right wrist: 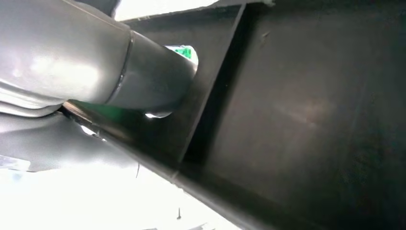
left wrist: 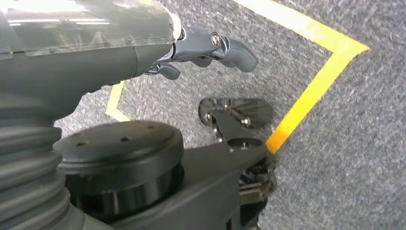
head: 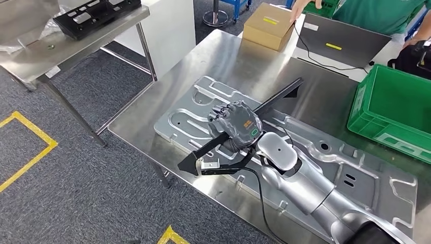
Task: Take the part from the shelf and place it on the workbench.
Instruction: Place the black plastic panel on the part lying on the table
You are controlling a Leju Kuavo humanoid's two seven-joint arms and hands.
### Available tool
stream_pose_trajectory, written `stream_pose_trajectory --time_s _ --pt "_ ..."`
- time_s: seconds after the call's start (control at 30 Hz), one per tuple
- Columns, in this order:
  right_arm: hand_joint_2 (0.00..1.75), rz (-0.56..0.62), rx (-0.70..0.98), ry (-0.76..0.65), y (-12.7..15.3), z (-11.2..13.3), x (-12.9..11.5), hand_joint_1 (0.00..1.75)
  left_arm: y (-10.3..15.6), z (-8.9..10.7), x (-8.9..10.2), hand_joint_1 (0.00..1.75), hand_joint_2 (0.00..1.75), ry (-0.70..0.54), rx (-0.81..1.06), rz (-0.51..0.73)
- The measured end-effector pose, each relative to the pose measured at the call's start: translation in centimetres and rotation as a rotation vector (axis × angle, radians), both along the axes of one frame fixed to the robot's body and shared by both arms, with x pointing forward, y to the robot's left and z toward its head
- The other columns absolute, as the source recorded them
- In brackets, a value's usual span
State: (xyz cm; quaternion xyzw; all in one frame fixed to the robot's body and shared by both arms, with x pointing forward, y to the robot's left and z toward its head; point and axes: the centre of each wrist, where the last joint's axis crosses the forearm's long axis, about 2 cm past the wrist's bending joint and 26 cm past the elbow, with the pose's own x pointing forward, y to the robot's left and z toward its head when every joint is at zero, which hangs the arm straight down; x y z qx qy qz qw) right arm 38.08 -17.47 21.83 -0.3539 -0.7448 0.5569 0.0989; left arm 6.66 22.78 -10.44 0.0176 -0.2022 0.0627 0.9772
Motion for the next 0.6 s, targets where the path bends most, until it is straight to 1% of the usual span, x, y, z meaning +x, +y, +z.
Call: stream_pose_trajectory --time_s 0.17,0.37,0.5,0.53,0.6 --pt "0.00 0.011 -0.007 0.025 0.1 -1.1 -0.7 1.75 0.1 0.0 -0.2 0.00 1.75 -0.002 0.003 0.008" --pt "0.00 0.015 -0.017 0.056 0.0 -2.4 -1.5 1.75 0.3 -0.2 -0.9 0.00 1.75 0.039 0.032 0.015" --pt "0.00 0.012 -0.022 0.058 -0.3 -2.6 -1.5 1.74 0.4 -0.2 -1.0 0.00 0.00 0.049 0.028 0.033" --pt "0.00 0.011 -0.024 0.059 -0.4 -2.6 -1.5 1.47 0.4 -0.2 -1.0 0.00 0.00 0.053 0.025 0.037" --pt "0.00 0.009 -0.025 0.060 -0.5 -2.7 -1.5 0.62 0.4 -0.2 -1.1 0.00 0.00 0.059 0.024 0.044"
